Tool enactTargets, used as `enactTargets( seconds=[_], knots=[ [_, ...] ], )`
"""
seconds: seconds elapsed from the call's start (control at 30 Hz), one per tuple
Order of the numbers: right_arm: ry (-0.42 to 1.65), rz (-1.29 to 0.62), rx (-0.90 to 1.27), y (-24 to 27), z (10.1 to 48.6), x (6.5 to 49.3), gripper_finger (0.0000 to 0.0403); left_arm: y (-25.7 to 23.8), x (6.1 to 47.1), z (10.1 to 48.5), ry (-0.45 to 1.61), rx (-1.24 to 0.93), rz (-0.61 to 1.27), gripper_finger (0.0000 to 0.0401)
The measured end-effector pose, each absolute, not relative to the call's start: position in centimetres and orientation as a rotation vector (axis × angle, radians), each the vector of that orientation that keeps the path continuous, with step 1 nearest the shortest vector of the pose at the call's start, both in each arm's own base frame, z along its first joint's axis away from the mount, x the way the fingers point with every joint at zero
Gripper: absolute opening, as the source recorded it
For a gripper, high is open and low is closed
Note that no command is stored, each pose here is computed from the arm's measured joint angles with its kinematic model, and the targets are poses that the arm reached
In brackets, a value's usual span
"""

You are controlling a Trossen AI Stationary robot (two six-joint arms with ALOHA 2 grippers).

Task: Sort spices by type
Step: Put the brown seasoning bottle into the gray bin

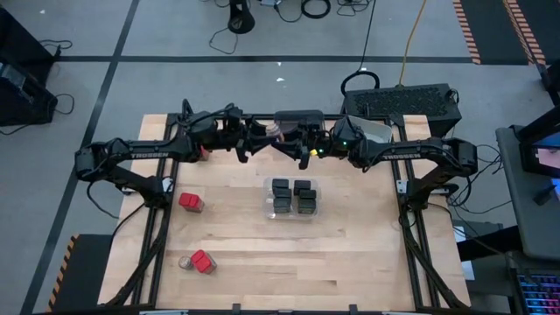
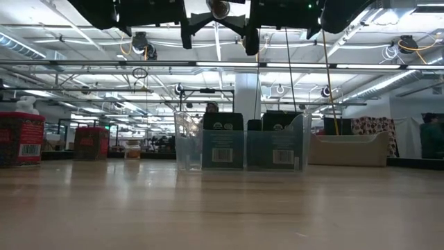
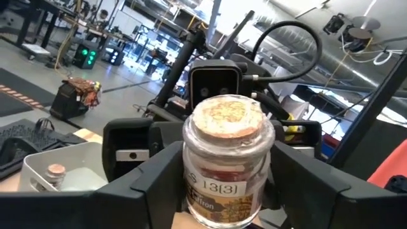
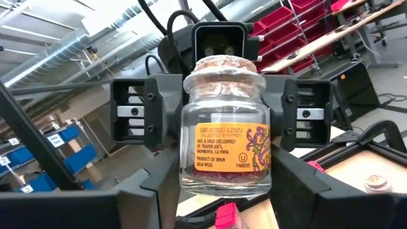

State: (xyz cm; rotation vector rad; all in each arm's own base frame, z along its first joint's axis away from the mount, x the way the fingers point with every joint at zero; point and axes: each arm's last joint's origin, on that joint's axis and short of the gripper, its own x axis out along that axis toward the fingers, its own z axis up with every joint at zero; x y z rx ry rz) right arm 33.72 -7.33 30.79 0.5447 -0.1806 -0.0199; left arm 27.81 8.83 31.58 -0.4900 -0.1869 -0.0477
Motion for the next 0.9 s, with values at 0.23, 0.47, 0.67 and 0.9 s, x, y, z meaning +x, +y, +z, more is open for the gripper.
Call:
enactTargets(
  seconds=[0.23,0.47,0.67,0.9],
  knots=[
    [-0.182,-0.022,0.53,-7.33,30.8,33.72,0.0171,8.84,27.8,31.59,-0.189,-0.471,-0.043,0.0196],
    [-0.182,-0.023,0.526,-7.34,30.8,33.72,0.0171,8.88,27.79,31.59,-0.19,-0.468,-0.042,0.0196],
    [-0.181,-0.022,0.522,-7.34,30.8,33.72,0.0179,8.88,27.79,31.59,-0.19,-0.467,-0.041,0.0196],
    [-0.18,-0.017,0.518,-7.31,30.8,33.72,0.0223,8.87,27.8,31.58,-0.189,-0.468,-0.042,0.0196]
  ],
)
